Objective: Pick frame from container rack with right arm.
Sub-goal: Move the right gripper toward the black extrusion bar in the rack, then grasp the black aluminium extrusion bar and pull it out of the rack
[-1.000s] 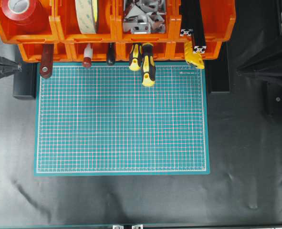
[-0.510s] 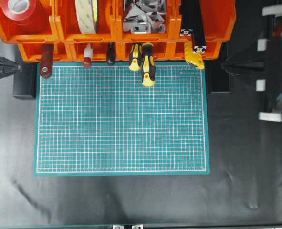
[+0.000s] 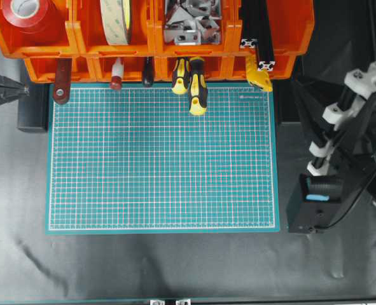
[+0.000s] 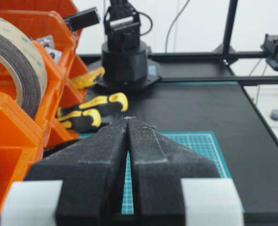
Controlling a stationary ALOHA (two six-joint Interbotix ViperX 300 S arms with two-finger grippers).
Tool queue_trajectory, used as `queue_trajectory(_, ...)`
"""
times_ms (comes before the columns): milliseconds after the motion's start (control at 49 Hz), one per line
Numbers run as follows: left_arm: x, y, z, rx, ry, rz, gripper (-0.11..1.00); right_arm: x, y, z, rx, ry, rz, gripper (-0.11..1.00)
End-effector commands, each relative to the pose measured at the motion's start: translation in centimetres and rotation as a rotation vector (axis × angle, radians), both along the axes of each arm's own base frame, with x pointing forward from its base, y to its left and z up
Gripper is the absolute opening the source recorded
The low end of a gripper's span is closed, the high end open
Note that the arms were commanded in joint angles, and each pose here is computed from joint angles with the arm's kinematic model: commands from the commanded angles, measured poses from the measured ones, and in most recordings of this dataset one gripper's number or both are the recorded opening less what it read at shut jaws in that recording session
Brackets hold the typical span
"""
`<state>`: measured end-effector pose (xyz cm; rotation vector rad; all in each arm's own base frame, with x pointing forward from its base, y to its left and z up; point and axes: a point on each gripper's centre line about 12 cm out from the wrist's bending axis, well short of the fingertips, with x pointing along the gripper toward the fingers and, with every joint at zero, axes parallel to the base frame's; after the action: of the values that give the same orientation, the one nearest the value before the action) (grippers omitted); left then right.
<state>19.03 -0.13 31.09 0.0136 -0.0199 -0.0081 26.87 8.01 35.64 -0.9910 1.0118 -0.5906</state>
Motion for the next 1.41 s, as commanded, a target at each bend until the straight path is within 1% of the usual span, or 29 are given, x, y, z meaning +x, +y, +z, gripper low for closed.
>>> queue_trajectory(0, 0.2, 0.0, 1.1, 0.000, -0.028, -0.001, 0.00, -0.2, -0.1, 0.5, -0.011, -0.013, -0.016, 0.13)
queue_trajectory(82, 0.2, 0.0, 1.1, 0.000, -0.028, -0.002, 0.00, -0.1, -0.1, 0.2, -0.014, -0.009, -0.009, 0.29)
queue_trajectory(245, 0.2, 0.0, 1.1, 0.000, -0.028, -0.001, 0.00, 0.3, 0.0, -1.1, -0.025, 0.006, 0.012, 0.72)
queue_trajectory(286, 0.2, 0.0, 1.1, 0.000, -0.026, -0.002, 0.00, 0.5, 0.0, -1.5, -0.030, 0.015, 0.020, 0.80)
queue_trajectory(326, 0.2, 0.0, 1.0, 0.000, -0.025, -0.001, 0.00, 0.7, -0.1, -2.1, -0.038, 0.029, 0.023, 0.84)
queue_trajectory(428, 0.2, 0.0, 1.0, 0.000, -0.023, 0.000, 0.00, 1.4, -0.4, -3.1, -0.043, 0.039, 0.023, 0.83)
queue_trajectory(530, 0.2, 0.0, 1.0, 0.000, -0.023, -0.002, 0.00, 2.4, -0.9, -3.9, -0.035, 0.024, 0.015, 0.82)
queue_trajectory(592, 0.2, -0.1, 1.0, 0.000, -0.023, -0.004, 0.00, 3.0, -1.3, -4.1, -0.046, 0.019, 0.008, 0.82)
queue_trajectory(653, 0.2, -0.1, 1.0, 0.000, -0.023, -0.005, 0.00, 3.3, -1.7, -4.4, -0.066, 0.022, -0.008, 0.81)
queue_trajectory(775, 0.2, -0.2, 1.0, 0.000, -0.023, -0.008, 0.00, 4.0, -2.7, -4.9, -0.074, 0.034, -0.043, 0.81)
queue_trajectory(898, 0.2, -0.2, 1.0, 0.000, -0.021, -0.008, 0.00, 4.3, -3.2, -5.0, -0.081, 0.041, -0.070, 0.81)
queue_trajectory(1081, 0.2, -0.2, 1.0, 0.000, -0.025, -0.008, 0.00, 3.9, -3.5, -4.9, -0.100, 0.051, -0.116, 0.79)
queue_trajectory(1224, 0.2, -0.2, 1.0, 0.000, -0.021, -0.008, 0.00, 3.7, -3.6, -4.9, -0.104, 0.054, -0.131, 0.75)
queue_trajectory(1306, 0.2, -0.2, 1.0, 0.000, -0.021, -0.008, 0.00, 3.7, -3.6, -4.9, -0.105, 0.056, -0.132, 0.69)
queue_trajectory(1387, 0.2, -0.2, 1.0, -0.002, -0.021, -0.008, 0.00, 3.8, -3.5, -5.0, -0.106, 0.058, -0.134, 0.61)
